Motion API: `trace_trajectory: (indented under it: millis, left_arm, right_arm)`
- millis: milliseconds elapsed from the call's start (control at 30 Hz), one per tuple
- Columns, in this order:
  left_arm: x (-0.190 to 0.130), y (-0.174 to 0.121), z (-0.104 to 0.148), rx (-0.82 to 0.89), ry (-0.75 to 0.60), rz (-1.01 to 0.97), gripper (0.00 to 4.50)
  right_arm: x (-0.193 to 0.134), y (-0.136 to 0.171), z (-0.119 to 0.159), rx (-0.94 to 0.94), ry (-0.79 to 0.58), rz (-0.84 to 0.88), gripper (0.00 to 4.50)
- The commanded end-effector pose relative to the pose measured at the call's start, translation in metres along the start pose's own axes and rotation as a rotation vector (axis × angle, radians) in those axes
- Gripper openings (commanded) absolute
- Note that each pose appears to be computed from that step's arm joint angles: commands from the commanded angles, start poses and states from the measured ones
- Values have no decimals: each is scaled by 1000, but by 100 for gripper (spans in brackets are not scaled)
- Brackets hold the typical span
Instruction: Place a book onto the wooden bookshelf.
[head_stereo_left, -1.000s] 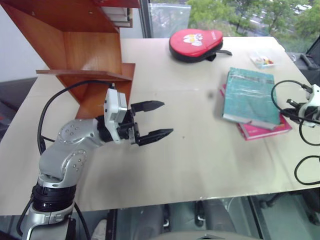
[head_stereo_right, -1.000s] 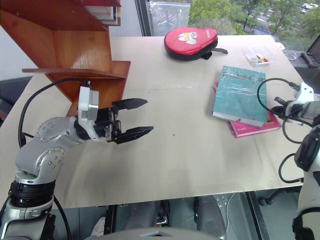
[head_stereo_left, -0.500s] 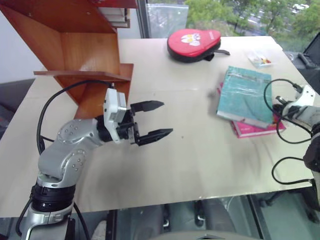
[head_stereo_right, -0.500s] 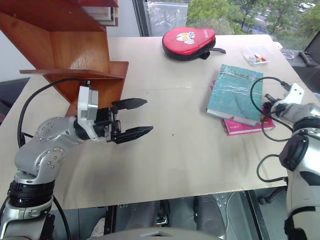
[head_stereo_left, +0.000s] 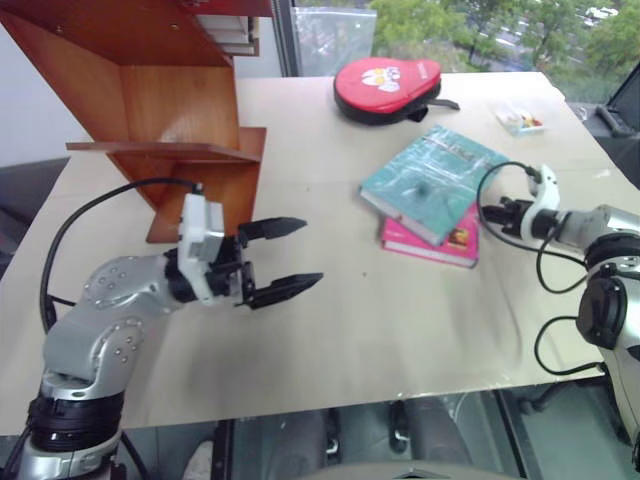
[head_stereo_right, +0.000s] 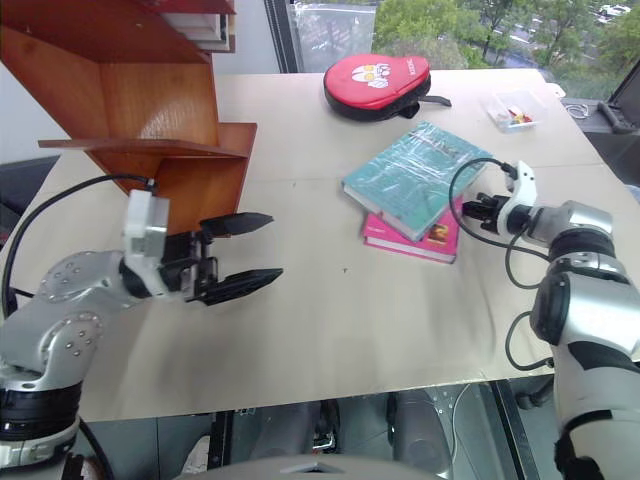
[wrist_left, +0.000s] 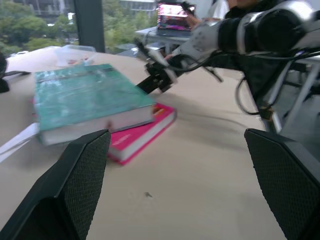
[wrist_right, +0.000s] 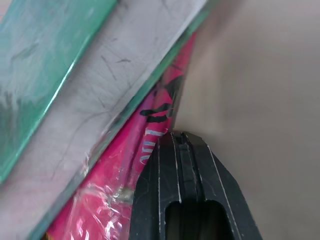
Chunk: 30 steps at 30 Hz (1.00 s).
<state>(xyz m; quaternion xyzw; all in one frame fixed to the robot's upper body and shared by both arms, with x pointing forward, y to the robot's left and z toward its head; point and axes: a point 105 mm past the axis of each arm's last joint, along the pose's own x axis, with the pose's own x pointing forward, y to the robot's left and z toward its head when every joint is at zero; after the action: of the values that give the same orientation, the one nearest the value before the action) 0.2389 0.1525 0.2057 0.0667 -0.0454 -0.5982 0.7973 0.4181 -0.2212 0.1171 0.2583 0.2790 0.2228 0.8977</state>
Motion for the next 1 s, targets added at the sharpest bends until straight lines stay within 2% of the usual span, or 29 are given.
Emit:
trace_trajectory:
  millis: [33,167,333,467,600,667,733,833,1000]
  left_arm:
    - [-11,-2,12,45,-17,-25,450]
    - [-16,10,12,30,-36,57,450]
    - [-14,33,-4,-10,-13,234,450]
    - [-10,30,-10,-27,-35,229,450]
    - [-9,34,-13,-27,-40,226,450]
    - [-9,37,-13,-24,-42,221,450]
    - [-9,40,-12,-20,-43,217,450]
    - [-8,44,-12,-11,-46,215,450]
    - [-5,43,-12,-3,-60,216,450]
  right_arm:
    - [7,20,4,-16,3,86,4]
    - [10,25,0,-30,16,113,4]
    - [-15,9,-8,-210,67,22,4]
    - [-58,50,-29,-472,89,104,4]
    - [-70,116,-19,-555,-32,226,4]
    - [-65,140,-10,-603,-86,240,4]
    - [-48,152,7,-632,-152,179,4]
    - [-4,152,28,-733,-174,21,4]
    - [55,136,33,-825,-111,-136,4]
